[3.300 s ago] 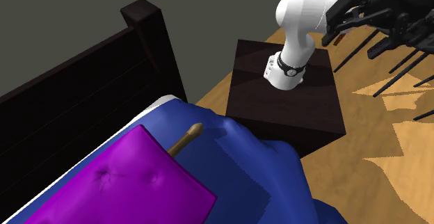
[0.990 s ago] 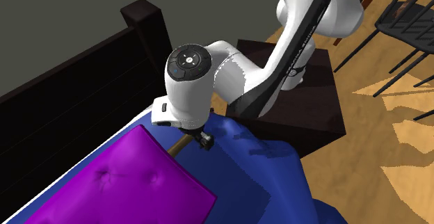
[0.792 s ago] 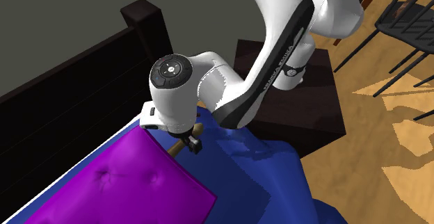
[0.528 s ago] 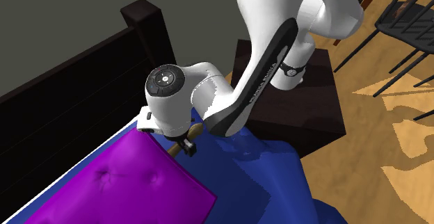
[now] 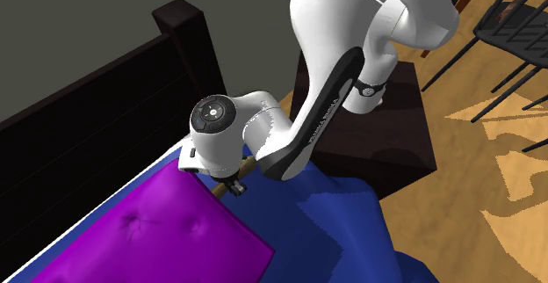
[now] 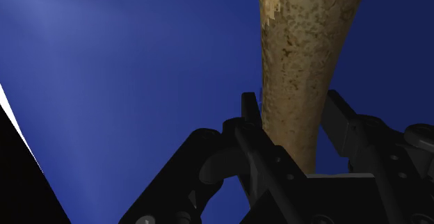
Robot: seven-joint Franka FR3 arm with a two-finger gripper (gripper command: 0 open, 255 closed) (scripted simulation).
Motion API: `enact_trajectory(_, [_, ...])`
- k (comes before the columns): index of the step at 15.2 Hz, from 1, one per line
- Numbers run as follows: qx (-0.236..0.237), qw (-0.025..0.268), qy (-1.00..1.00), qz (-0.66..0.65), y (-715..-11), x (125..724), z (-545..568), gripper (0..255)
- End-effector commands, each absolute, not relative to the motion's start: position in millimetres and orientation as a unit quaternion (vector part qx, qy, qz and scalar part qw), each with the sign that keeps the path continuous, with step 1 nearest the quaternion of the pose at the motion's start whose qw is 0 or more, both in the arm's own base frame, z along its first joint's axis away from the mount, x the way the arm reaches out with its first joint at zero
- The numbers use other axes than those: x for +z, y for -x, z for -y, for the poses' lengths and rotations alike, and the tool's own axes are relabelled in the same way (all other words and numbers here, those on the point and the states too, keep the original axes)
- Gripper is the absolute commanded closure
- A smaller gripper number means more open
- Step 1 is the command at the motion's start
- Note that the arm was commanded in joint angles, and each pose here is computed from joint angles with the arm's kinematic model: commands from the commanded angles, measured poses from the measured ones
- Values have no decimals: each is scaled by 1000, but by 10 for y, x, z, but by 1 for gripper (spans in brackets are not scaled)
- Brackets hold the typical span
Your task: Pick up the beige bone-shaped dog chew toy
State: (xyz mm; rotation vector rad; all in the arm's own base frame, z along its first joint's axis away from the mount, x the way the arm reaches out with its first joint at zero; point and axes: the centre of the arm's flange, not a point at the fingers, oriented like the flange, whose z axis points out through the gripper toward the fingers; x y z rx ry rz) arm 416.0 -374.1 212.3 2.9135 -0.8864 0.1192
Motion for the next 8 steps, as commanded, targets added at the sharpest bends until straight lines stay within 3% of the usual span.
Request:
enact_trajectory(1, [39, 47, -955, 290, -4164, 2115, 3736, 255])
enact_trajectory(8, [39, 47, -955, 290, -4157, 2119, 3744, 255])
